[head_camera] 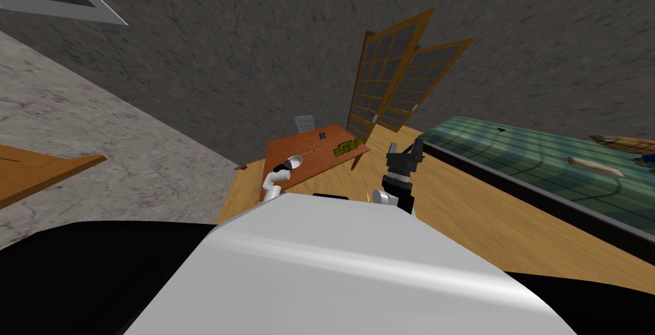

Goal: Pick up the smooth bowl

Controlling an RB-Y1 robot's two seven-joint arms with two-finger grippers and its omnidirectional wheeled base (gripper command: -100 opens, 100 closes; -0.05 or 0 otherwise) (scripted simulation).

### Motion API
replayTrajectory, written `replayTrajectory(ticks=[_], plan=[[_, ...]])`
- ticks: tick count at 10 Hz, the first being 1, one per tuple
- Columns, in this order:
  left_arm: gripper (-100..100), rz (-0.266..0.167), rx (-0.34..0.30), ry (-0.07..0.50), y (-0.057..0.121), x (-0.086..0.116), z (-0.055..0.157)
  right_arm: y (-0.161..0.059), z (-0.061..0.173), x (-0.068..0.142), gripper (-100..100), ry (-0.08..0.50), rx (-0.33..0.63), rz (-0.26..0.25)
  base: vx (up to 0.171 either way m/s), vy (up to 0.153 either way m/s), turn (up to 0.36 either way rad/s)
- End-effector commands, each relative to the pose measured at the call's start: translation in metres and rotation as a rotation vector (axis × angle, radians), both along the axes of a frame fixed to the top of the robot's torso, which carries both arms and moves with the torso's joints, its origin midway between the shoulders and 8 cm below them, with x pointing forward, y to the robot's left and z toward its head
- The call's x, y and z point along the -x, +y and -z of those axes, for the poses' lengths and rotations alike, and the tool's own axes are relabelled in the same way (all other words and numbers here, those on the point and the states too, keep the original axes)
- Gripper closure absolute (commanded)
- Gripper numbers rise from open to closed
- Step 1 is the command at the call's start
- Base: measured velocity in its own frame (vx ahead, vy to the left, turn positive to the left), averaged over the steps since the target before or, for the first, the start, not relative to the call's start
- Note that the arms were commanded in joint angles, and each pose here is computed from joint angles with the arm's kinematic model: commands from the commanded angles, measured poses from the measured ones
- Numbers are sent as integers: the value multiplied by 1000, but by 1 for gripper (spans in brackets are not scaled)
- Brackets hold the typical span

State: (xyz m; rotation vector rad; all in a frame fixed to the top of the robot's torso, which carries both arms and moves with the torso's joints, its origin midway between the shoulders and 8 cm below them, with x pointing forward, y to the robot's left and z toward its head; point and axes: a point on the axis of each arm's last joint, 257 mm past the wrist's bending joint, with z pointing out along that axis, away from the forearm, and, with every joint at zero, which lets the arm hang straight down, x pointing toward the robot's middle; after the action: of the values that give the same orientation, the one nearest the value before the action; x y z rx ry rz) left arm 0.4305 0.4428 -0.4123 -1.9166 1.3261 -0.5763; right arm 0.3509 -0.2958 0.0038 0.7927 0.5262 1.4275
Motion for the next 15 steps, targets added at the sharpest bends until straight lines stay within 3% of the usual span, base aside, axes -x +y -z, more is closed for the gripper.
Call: replayTrajectory(ticks=[1, 5, 9, 10, 11, 12, 15], plan=[[-100, -4, 12, 34, -2, 2, 8, 0, 0, 0, 0, 0, 0, 0, 4, 36, -47], [-100, -16, 62, 182, -3, 15, 43, 0, 0, 0, 0, 0, 0, 0, 4, 45, -86], [-100, -17, 104, 294, -9, 27, 67, 0, 0, 0, 0, 0, 0, 0, -1, 44, -65], [-100, -18, 96, 272, -7, 24, 61, 0, 0, 0, 0, 0, 0, 0, 1, 19, -16], [0, -17, 98, 278, -8, 25, 63, 0, 0, 0, 0, 0, 0, 0, 0, 0, 0], [-100, -15, 98, 277, -10, 26, 70, 0, 0, 0, 0, 0, 0, 0, 31, 19, 13], [-100, -14, 98, 279, -11, 29, 78, 0, 0, 0, 0, 0, 0, 0, 48, 22, 11]])
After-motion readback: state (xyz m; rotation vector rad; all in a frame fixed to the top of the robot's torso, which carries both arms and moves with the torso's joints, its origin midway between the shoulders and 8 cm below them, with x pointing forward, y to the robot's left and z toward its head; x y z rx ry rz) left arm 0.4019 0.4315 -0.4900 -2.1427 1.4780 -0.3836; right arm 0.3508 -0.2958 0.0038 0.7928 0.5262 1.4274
